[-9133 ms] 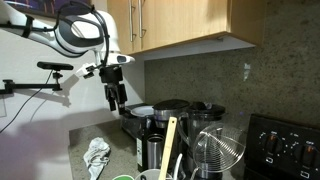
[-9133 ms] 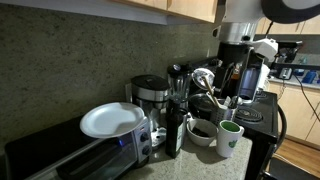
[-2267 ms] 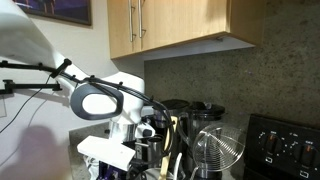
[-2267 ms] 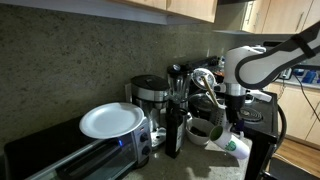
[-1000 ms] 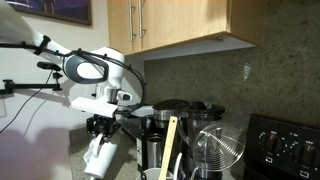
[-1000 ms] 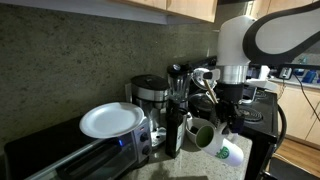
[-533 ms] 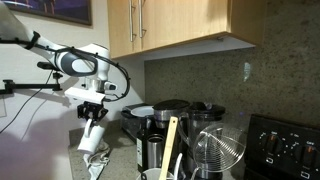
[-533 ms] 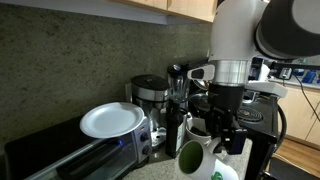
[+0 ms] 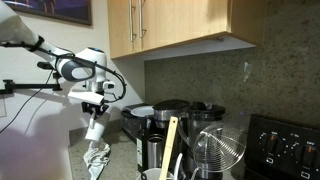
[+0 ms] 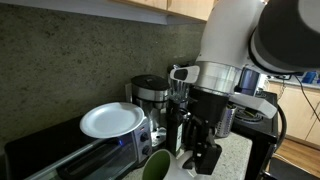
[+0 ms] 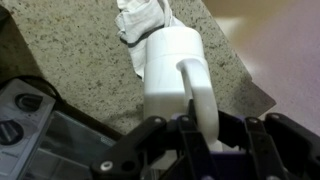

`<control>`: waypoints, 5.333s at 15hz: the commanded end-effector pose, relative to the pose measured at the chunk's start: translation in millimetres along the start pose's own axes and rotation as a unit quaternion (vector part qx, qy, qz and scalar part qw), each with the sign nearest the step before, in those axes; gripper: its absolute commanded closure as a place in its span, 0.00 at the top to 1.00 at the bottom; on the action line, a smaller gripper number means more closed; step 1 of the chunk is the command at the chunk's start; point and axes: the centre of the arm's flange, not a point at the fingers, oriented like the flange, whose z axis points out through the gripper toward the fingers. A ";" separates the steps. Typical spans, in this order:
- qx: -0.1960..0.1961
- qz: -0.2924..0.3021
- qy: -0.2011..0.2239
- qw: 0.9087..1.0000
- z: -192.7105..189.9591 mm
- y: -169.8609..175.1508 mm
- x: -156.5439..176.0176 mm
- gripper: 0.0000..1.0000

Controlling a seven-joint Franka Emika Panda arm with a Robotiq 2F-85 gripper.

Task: Move the mug to the left side of the counter

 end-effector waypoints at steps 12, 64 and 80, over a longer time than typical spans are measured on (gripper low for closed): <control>0.014 0.067 0.145 0.987 71.1 -42.0 50.2 0.04; -0.102 0.162 0.272 0.943 107.1 3.0 -8.6 0.02; -0.138 0.194 0.186 0.953 127.7 32.6 -62.1 0.02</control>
